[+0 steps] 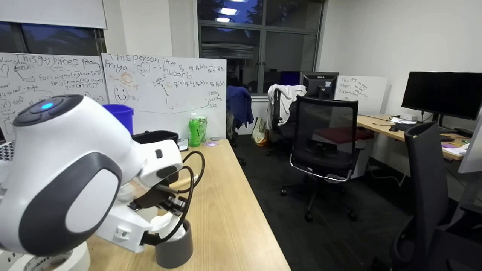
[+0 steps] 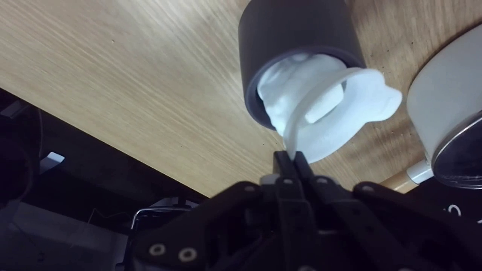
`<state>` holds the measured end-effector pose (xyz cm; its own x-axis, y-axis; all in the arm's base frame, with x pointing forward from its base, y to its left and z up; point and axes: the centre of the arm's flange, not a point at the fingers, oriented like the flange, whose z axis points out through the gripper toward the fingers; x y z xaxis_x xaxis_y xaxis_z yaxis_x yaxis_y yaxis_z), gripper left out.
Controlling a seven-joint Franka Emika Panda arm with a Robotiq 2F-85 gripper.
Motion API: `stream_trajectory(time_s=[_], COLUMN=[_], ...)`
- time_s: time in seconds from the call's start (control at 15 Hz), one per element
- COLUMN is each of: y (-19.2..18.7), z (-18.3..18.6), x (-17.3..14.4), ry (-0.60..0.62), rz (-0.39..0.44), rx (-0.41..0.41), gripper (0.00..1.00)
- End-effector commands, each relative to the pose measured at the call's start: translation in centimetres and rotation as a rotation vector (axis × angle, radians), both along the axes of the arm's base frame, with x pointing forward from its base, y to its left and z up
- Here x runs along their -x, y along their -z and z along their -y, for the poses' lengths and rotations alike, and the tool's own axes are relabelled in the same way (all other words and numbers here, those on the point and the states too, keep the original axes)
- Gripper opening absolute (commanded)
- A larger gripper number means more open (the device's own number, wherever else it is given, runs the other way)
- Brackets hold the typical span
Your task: Remove the white object from the grey masking tape.
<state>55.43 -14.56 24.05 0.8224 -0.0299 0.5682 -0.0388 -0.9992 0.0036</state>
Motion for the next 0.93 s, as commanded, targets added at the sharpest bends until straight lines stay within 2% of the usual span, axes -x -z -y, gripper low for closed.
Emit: stream_trajectory(time_s=[0.0, 0.2, 0.47, 0.87], y=[-0.7, -2.0, -4.4, -7.5], z=[0.1, 0.7, 0.1, -3.8], x=[1.1, 1.0, 0.8, 1.4], ry=[0.022, 0.061, 0.1, 0.13], rz=[0.006, 0.055, 0.09, 0.051], rx=[0.036, 0.034, -0.017, -0.087], gripper=[0.01, 0.01, 0.01, 0.01])
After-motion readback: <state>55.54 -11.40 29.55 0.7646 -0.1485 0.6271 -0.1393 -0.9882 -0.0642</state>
